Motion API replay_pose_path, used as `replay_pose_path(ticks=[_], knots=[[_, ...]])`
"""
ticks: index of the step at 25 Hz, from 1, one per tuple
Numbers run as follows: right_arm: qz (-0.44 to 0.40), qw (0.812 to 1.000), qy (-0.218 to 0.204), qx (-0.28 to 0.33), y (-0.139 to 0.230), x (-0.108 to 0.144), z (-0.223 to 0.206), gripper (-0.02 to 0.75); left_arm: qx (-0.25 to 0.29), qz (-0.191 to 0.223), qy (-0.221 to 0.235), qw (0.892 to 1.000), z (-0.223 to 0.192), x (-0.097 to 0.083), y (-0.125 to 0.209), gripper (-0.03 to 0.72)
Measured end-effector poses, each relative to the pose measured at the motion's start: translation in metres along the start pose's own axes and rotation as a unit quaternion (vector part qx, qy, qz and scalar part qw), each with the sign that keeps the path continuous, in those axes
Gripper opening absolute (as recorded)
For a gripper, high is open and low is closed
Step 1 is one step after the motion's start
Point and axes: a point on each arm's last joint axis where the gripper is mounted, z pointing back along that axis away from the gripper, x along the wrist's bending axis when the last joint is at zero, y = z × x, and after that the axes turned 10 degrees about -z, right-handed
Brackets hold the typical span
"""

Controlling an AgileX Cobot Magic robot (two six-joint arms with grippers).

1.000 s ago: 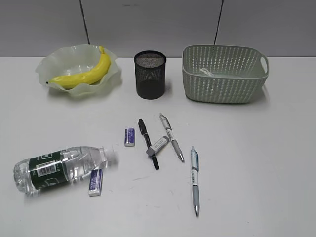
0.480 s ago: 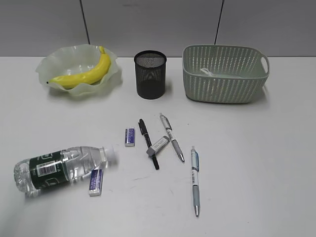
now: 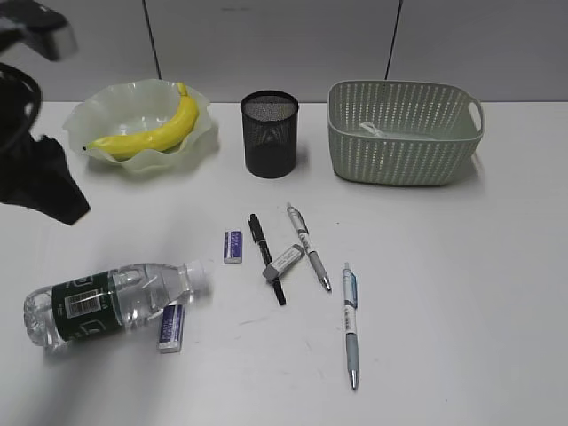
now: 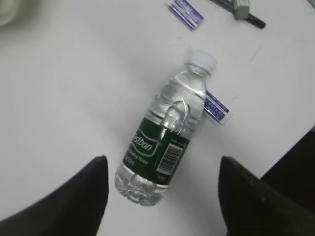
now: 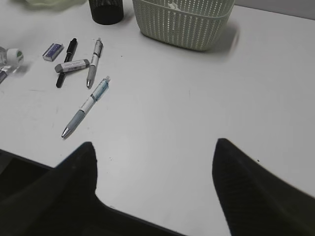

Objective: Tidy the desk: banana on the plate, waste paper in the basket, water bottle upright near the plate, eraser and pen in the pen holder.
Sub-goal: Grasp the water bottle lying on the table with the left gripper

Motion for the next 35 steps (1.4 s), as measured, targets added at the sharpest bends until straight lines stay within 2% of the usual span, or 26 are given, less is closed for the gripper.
replay_pose_path(ticks=[3,7,10,27,30,34,35], knots=[[0.000,1.000,0.000,-0.001,0.000,0.000,0.000,0.573,0.054,-0.045,0.026,0.997,-0.034,-0.003,-0.013,0.558],[0.000,1.000,0.000,-0.001,0.000,0.000,0.000,0.573,0.129,-0.119,0.036,0.984,-0.071,-0.017,-0.021,0.593],[0.000,1.000,0.000,-0.001,0.000,0.000,0.000,0.573,0.160,-0.147,0.043,0.975,-0.091,-0.024,-0.024,0.601],[0.000,1.000,0.000,-0.001,0.000,0.000,0.000,0.573,0.183,-0.166,0.044,0.968,-0.170,-0.016,-0.026,0.607],[0.000,1.000,0.000,-0.001,0.000,0.000,0.000,0.573,0.199,-0.169,0.049,0.964,-0.181,-0.015,-0.022,0.591],[0.000,1.000,0.000,-0.001,0.000,0.000,0.000,0.573,0.203,-0.171,0.049,0.963,-0.182,-0.015,-0.022,0.514],[0.000,1.000,0.000,-0.001,0.000,0.000,0.000,0.573,0.203,-0.171,0.049,0.963,-0.182,-0.015,-0.022,0.515]])
